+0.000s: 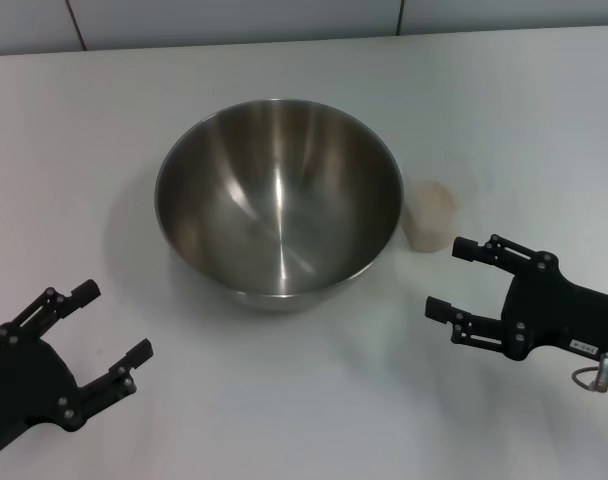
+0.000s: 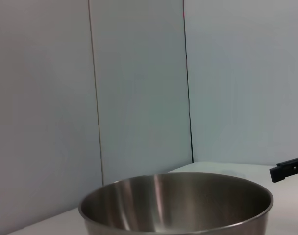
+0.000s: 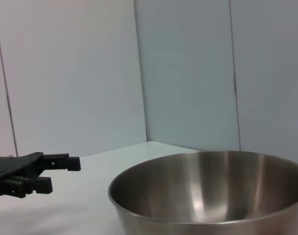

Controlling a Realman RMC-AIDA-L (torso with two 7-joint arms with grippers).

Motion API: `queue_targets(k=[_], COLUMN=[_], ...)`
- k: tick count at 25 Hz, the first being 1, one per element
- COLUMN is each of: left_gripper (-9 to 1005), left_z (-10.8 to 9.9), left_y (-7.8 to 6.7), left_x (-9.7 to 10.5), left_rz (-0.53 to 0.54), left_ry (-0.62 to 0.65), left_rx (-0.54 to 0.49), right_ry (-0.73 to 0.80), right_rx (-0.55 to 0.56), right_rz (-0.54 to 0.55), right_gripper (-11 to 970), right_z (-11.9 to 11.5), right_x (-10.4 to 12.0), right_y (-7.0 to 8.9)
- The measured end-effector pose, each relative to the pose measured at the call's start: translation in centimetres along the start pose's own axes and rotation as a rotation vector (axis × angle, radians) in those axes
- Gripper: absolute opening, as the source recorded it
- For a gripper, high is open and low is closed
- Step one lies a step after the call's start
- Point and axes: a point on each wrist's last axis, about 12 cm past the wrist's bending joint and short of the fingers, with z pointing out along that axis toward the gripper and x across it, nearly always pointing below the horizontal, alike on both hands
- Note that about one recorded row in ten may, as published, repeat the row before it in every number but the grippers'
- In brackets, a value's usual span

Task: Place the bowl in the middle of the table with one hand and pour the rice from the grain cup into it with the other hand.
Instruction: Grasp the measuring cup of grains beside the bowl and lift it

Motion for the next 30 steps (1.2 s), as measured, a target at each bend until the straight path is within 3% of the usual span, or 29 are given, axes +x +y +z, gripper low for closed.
queue_targets(k=[14,18,23,30], left_gripper=[831,831,831,831], left_z=[0.8,1.2,1.2,1.1], left_y=[1.2,1.4,1.6,1.9], left_x=[-0.6,-0.7,-0.8,-0.9], left_rz=[-0.010,-0.005,-0.006,-0.014], left_ry=[-0.011,-0.017,-0.019,-0.016], left_rx=[0.023,0.030,0.025,0.024], right_ry=[-0.092,-0.148,-0.207,-0.192], right_rx=[0.108,0.241,0.501,0.757], right_rz=[0.038,0.052,0.054,0.020], right_gripper=[820,820,818,816], right_z=[-0.1,0.4,-0.4,-1.1], right_x=[1.1,2.2,3.5,4.2], right_y=[1.5,2.8,4.5,4.8])
